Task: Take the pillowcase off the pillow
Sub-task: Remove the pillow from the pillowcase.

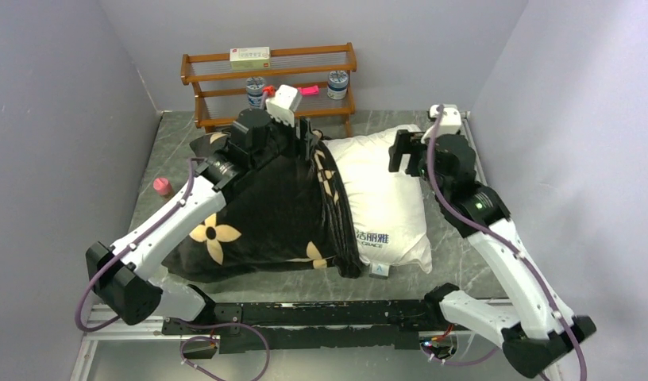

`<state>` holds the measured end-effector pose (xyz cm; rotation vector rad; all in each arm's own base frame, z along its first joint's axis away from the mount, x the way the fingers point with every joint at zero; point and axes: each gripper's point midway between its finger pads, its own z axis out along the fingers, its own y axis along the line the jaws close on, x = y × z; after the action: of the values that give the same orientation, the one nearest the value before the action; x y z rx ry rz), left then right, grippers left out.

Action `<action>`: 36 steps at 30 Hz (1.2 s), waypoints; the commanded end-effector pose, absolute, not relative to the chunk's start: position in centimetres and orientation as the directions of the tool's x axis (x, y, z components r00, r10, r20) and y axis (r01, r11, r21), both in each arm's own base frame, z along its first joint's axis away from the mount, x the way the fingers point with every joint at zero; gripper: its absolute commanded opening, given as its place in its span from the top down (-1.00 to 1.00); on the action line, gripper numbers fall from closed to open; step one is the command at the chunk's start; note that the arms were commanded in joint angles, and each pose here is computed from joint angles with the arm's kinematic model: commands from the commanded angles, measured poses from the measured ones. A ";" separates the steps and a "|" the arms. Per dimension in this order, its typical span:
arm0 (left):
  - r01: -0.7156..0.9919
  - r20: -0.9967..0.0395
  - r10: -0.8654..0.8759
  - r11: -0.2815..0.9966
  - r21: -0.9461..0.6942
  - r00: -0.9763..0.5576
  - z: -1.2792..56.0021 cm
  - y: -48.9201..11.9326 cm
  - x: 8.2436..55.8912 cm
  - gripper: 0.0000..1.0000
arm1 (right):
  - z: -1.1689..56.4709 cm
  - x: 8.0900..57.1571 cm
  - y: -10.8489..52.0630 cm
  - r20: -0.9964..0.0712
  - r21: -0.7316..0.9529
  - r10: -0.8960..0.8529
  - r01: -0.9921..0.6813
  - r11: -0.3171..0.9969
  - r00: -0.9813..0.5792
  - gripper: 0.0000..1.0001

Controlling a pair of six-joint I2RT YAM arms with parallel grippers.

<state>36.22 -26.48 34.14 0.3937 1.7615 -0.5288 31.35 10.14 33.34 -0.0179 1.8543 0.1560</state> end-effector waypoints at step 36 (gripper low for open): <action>0.650 -0.833 0.104 0.681 -0.339 -0.543 18.7 -35.0 12.8 -0.43 | 20.1 24.1 16.8 -0.806 0.342 0.031 -0.420 0.841 -0.592 -0.83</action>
<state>11.70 -33.39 17.57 0.6644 2.1067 -0.7874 20.96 14.69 18.70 -0.2451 2.2475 0.5888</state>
